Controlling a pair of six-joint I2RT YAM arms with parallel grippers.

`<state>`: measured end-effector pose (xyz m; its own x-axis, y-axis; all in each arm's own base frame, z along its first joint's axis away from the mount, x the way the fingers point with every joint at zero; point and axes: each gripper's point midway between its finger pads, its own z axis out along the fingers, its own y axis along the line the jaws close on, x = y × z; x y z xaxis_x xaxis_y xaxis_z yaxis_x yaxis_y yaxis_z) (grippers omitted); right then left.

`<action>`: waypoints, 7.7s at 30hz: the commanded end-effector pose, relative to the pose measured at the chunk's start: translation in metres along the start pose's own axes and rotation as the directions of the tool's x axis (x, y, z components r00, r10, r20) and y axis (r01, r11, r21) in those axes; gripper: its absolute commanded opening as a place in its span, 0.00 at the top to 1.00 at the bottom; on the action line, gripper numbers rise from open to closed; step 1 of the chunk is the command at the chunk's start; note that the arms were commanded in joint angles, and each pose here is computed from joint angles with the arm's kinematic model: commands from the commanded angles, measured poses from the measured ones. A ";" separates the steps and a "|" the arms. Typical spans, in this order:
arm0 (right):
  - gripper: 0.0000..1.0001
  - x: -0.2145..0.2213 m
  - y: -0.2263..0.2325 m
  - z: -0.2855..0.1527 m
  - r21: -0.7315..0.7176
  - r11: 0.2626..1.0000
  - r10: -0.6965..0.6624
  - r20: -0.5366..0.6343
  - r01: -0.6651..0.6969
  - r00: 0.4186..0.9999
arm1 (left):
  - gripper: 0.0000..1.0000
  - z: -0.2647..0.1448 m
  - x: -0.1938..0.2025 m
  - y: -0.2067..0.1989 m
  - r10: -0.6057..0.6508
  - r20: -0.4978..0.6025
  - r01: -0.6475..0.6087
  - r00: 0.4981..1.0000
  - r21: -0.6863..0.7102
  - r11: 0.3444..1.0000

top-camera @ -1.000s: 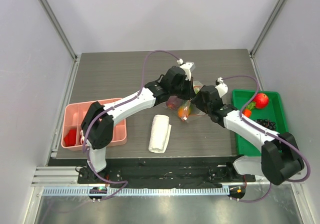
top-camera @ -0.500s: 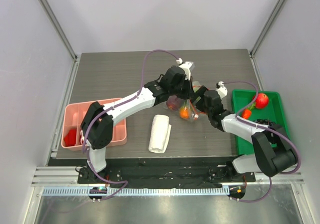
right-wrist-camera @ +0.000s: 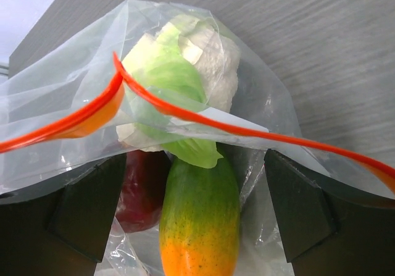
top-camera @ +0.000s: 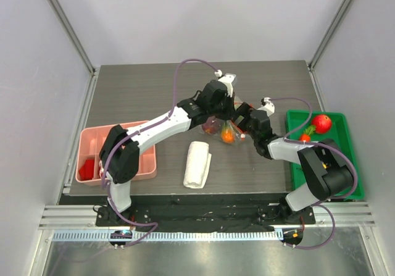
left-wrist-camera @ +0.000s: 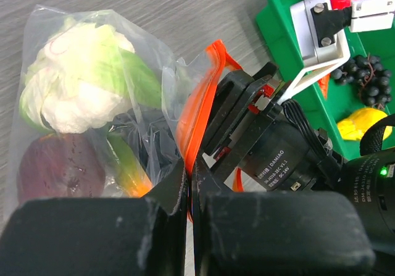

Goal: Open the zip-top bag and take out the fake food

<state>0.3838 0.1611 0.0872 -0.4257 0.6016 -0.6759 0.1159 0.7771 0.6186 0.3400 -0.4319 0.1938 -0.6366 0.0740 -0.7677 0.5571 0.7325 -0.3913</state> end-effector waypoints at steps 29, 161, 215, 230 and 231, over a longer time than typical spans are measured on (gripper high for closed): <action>0.28 0.067 0.026 -0.021 -0.246 0.950 -0.279 -0.401 0.191 0.873 | 1.00 -0.007 -0.006 -0.008 0.058 0.011 -0.058 0.998 0.009 0.998; 0.54 -0.054 0.068 -0.054 0.048 0.983 -0.156 -0.304 0.178 0.940 | 1.00 -0.038 -0.060 -0.013 0.079 0.088 -0.086 0.993 0.075 0.994; 0.99 -0.107 0.098 -0.103 -0.070 0.996 -0.073 -0.297 0.055 0.952 | 1.00 -0.012 -0.021 0.039 0.050 0.036 -0.049 0.998 -0.043 0.998; 0.99 -0.101 0.156 -0.160 -0.381 0.921 -0.095 -0.412 -0.077 0.906 | 1.00 -0.003 -0.032 0.059 0.064 0.033 -0.060 0.997 -0.102 0.993; 0.99 -0.102 0.153 -0.158 -0.371 0.926 -0.097 -0.395 -0.062 0.914 | 1.00 -0.003 -0.030 0.056 0.059 0.026 -0.057 0.998 -0.087 0.995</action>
<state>0.3318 0.1539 0.2361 -0.7595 0.4539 -0.4659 0.0557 0.7590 0.6487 0.3737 -0.3966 0.1930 -0.6148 0.0998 -0.7823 0.5525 0.7624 -0.3369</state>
